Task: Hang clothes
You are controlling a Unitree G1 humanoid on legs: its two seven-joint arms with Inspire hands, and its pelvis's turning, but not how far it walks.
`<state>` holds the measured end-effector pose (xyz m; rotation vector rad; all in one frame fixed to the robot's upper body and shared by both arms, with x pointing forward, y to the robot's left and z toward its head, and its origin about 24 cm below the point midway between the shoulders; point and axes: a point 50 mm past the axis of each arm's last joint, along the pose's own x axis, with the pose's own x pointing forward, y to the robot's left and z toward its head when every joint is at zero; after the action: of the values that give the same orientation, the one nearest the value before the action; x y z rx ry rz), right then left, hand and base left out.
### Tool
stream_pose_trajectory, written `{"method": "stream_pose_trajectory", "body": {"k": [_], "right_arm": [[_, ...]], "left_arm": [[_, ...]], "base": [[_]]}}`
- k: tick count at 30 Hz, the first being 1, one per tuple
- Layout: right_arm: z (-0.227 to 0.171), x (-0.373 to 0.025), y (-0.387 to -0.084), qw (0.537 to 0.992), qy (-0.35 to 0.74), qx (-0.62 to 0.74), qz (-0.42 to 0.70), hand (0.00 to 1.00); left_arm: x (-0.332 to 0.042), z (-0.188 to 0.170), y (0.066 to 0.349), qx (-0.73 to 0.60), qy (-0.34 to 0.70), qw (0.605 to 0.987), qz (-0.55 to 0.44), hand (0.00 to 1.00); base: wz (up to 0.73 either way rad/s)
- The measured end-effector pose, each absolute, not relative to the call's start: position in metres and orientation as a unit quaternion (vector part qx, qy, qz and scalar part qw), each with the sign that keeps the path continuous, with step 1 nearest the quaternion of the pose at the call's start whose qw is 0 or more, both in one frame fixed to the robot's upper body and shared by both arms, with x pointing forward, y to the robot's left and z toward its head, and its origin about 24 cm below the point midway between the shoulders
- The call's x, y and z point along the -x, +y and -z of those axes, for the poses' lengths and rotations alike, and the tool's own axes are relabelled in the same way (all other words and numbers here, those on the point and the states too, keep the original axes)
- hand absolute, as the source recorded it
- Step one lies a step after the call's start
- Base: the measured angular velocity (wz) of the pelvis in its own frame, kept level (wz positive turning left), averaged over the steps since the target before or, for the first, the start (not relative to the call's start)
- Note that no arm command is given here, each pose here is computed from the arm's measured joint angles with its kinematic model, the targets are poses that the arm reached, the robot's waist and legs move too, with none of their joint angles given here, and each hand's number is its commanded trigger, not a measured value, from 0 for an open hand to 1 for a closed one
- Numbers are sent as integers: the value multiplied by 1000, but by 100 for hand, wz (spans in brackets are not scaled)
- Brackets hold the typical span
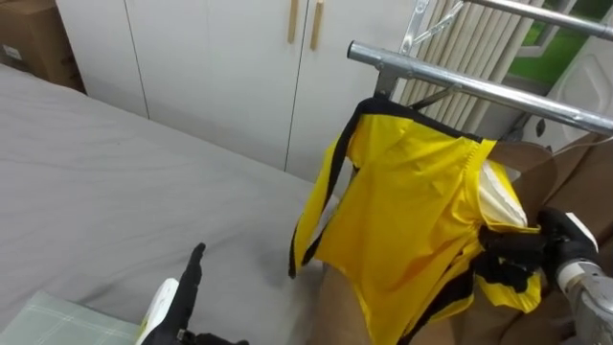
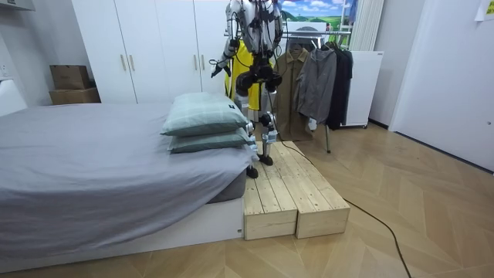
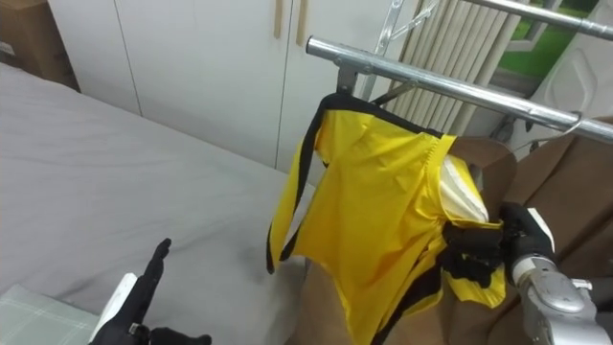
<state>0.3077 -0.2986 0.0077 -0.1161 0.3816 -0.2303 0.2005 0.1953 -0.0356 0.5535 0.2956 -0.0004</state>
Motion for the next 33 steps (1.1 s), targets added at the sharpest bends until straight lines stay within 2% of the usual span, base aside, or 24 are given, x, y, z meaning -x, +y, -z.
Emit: {"method": "stream_pose_trajectory", "body": {"k": [1, 10, 33], "right_arm": [[-8, -308, -299, 974, 189, 57, 114, 0], [4, -300, -301, 967, 217, 12, 135, 0], [4, -300, -303, 964, 217, 14, 151, 0]], "left_arm": [[-201, 36, 195, -272, 145, 951, 0, 0], [-201, 36, 195, -272, 145, 951, 0, 0], [-199, 39, 189, -268, 155, 951, 16, 0]], "base": [[0], [0], [-1]]}}
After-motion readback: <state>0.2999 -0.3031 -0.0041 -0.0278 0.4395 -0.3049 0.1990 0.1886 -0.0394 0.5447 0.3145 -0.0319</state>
